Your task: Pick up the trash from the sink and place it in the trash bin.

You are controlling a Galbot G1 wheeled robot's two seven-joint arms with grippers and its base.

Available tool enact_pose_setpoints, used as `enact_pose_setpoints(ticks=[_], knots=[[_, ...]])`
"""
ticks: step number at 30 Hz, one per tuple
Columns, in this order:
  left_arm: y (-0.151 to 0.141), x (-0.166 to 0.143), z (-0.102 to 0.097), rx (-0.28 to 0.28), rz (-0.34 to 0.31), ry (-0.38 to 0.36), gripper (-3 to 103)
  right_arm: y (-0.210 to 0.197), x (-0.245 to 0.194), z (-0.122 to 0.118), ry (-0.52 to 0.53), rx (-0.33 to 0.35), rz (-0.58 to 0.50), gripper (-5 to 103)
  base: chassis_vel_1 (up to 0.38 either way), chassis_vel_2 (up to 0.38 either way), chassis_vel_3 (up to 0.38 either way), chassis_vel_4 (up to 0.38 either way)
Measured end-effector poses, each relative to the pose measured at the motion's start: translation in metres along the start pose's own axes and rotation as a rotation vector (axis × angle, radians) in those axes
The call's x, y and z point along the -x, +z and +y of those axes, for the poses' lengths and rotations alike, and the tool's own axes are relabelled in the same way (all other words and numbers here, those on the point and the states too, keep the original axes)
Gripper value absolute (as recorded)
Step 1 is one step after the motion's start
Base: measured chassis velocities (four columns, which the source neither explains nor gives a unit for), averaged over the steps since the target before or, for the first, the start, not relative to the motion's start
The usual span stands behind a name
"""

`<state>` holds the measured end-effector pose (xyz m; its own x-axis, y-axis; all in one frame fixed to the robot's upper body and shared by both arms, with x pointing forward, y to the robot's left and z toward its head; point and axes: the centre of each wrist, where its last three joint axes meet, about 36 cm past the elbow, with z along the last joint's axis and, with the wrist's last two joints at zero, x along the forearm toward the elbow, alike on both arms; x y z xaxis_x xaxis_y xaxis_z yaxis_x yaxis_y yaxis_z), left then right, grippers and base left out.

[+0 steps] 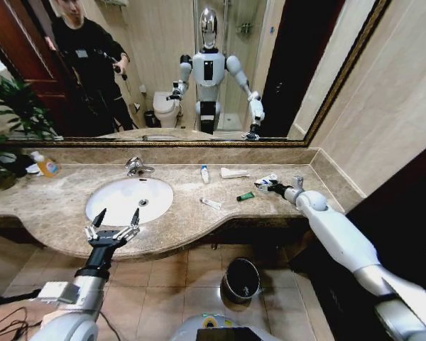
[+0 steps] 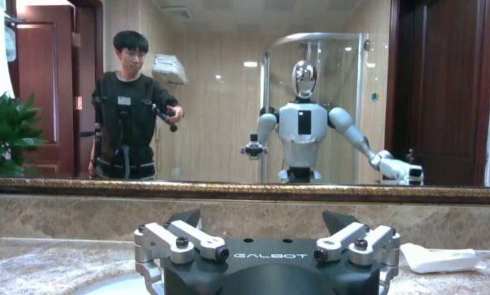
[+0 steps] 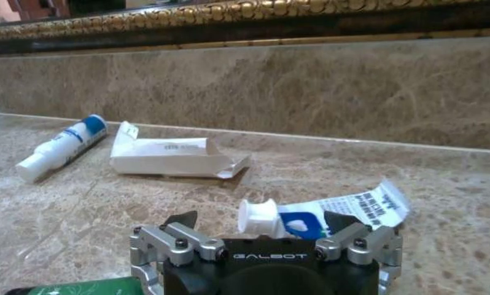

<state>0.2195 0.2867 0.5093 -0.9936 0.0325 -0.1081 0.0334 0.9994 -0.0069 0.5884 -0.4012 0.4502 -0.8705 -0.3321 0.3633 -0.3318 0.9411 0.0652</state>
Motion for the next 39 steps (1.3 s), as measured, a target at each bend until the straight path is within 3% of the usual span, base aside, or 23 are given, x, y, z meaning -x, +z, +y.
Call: enact_pose_setpoints(ticks=[3,4,6,14,16,18,24,27,28,32,39], knots=[[0.000,0.000,0.000,0.000,0.000,0.000,100,0.002,0.004,0.003,-0.001,0.000,-0.004,103,0.000,0.000,0.000,0.000],[0.000,0.000,0.000,0.000,0.000,0.000,100,0.004,0.008,0.007,-0.001,0.000,-0.008,96,0.000,0.000,0.000,0.000],[0.000,0.000,0.000,0.000,0.000,0.000,100,0.005,0.010,0.009,0.000,-0.002,-0.010,96,0.000,0.000,0.000,0.000],[0.000,0.000,0.000,0.000,0.000,0.000,100,0.002,0.017,0.011,0.016,-0.016,-0.013,72,0.000,0.000,0.000,0.000],[0.000,0.000,0.000,0.000,0.000,0.000,100,0.003,0.014,0.009,0.023,-0.028,-0.007,61,0.000,0.000,0.000,0.000],[0.000,0.000,0.000,0.000,0.000,0.000,100,0.003,0.013,0.008,0.025,-0.032,-0.005,61,0.000,0.000,0.000,0.000],[0.000,0.000,0.000,0.000,0.000,0.000,100,0.008,0.008,0.003,0.032,-0.040,-0.011,34,0.000,0.000,0.000,0.000],[0.000,0.000,0.000,0.000,0.000,0.000,100,0.009,0.007,0.003,0.031,-0.038,-0.015,37,0.000,0.000,0.000,0.000],[0.000,0.000,0.000,0.000,0.000,0.000,100,0.010,0.008,0.004,0.029,-0.036,-0.018,28,0.000,0.000,0.000,0.000],[0.000,0.000,0.000,0.000,0.000,0.000,100,0.011,0.009,0.007,0.025,-0.037,-0.023,22,0.000,0.000,0.000,0.000],[0.000,0.000,0.000,0.000,0.000,0.000,100,0.002,0.001,0.015,0.035,-0.043,-0.076,22,0.000,0.000,0.000,0.000]])
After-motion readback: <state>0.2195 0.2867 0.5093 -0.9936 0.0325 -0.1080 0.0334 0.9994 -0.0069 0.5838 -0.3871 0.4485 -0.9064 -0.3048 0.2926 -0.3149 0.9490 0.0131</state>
